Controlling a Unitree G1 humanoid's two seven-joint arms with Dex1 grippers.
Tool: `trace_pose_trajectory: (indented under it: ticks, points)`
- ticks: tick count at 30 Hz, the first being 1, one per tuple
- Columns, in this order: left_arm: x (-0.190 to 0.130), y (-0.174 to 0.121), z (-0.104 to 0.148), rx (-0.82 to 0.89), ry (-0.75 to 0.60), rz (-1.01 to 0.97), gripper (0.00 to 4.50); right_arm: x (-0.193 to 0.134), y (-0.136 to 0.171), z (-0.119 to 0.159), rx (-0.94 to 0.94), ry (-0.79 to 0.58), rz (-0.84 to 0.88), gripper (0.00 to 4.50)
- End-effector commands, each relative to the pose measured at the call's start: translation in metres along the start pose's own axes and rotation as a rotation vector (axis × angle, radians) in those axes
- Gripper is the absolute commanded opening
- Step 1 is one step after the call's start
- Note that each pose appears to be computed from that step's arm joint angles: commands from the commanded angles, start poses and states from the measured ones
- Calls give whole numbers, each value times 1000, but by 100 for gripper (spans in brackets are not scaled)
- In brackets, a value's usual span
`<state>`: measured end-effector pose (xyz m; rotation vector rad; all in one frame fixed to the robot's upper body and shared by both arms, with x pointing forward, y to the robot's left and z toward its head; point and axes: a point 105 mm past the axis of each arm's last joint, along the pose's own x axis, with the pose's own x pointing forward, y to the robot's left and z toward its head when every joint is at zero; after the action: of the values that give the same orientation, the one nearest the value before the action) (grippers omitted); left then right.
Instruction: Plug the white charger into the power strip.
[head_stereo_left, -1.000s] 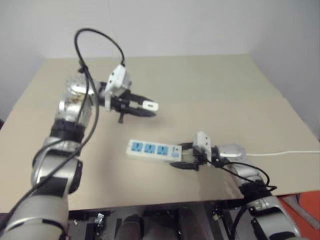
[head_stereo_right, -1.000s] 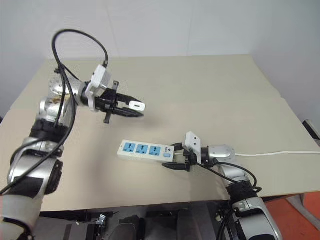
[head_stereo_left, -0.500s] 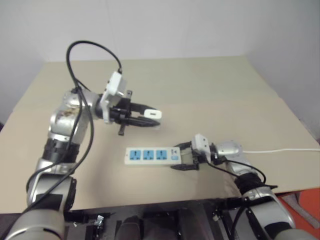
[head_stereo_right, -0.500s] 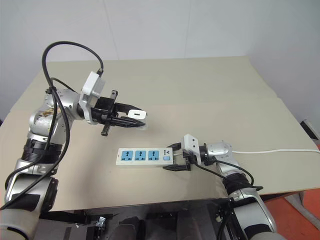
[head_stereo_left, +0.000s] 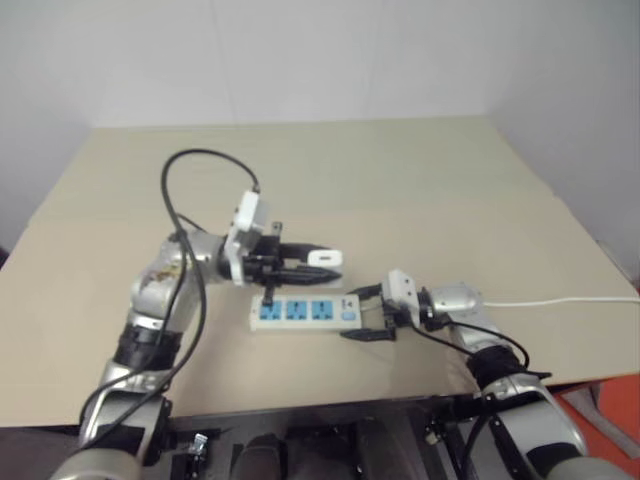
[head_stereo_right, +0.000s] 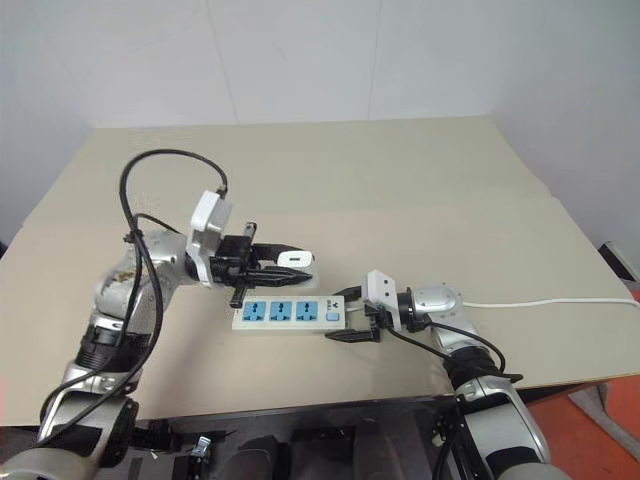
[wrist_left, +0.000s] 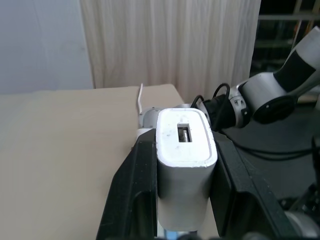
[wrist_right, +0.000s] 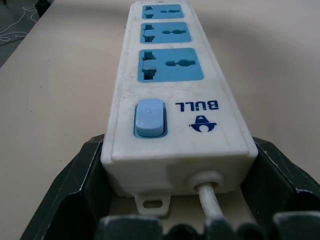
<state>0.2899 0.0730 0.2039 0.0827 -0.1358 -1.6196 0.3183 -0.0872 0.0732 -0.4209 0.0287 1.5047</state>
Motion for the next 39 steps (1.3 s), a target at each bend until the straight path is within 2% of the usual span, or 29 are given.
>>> trace_pose_trajectory:
  ticks: [1,14,23,28,39]
  points:
    - [2,-5,6,32,-16,-15,101,7,17,-17,50,49,58,344]
    - [1,-9,-40,43,103,-41,101,7,17,-16,53,49,58,344]
    - [3,-4,-54,35,112,-14,101,5,17,-16,57,49,52,344]
    - [0,-4,-70,34,166,-4,101,5,17,-16,60,49,46,344]
    - [-2,-1,-80,47,188,12,101,5,16,-15,66,42,37,344]
